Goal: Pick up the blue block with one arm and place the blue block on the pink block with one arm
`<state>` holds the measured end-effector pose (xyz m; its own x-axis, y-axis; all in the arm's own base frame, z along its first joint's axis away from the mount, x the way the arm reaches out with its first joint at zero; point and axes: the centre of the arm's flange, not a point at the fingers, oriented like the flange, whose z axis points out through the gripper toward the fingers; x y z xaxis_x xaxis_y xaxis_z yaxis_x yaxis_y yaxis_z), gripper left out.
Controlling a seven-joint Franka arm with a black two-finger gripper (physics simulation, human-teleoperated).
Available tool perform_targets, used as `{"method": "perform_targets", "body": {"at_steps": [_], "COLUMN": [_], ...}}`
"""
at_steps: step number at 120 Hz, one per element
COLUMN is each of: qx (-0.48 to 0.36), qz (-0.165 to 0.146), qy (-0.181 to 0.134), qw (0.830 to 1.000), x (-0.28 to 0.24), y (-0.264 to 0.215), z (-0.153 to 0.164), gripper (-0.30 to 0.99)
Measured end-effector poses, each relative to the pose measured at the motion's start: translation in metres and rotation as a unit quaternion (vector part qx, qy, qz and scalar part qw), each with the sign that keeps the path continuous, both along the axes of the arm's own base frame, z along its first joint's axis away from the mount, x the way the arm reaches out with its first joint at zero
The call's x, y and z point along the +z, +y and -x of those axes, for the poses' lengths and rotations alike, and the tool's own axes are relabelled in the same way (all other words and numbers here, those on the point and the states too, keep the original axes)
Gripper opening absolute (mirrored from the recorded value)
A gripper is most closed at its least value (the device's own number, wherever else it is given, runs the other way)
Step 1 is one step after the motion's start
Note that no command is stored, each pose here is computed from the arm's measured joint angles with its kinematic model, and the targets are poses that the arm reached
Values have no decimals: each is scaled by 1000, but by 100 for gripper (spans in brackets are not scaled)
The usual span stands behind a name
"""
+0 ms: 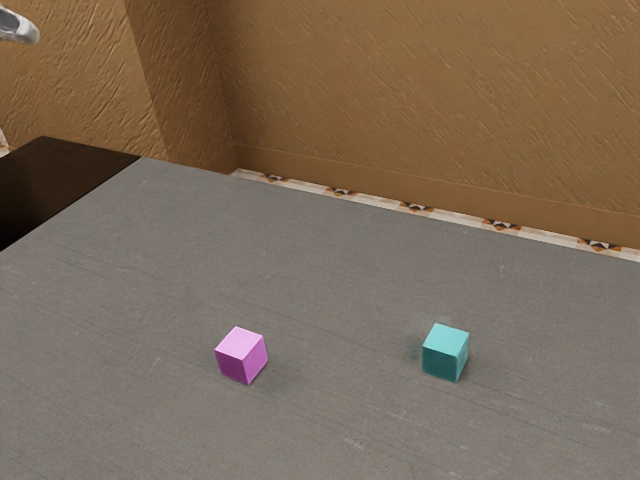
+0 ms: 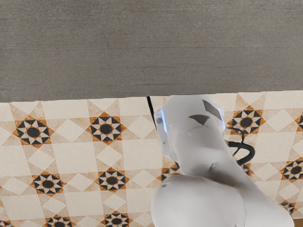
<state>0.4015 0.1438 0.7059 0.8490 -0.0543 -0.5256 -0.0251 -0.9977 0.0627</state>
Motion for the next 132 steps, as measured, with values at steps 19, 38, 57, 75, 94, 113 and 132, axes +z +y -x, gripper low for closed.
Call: {"method": "perform_targets", "body": {"at_steps": [19, 38, 57, 75, 94, 113, 132], "qx": [-199, -381, -527, -591, -714, -848, -927], "qz": [7, 91, 136, 152, 125, 142, 173], "qy": [-108, -151, -177, -191, -172, -79, -50], "qw": [974, 907, 820, 769, 667, 504, 330], "x": [-21, -29, -85, -147, -150, -203, -238], "y": [-66, -159, -202, -219, -224, -309, -426], "z": [-78, -62, 68, 117, 105, 23, -60], "gripper": [69, 69, 69, 69, 69, 69, 69]}}
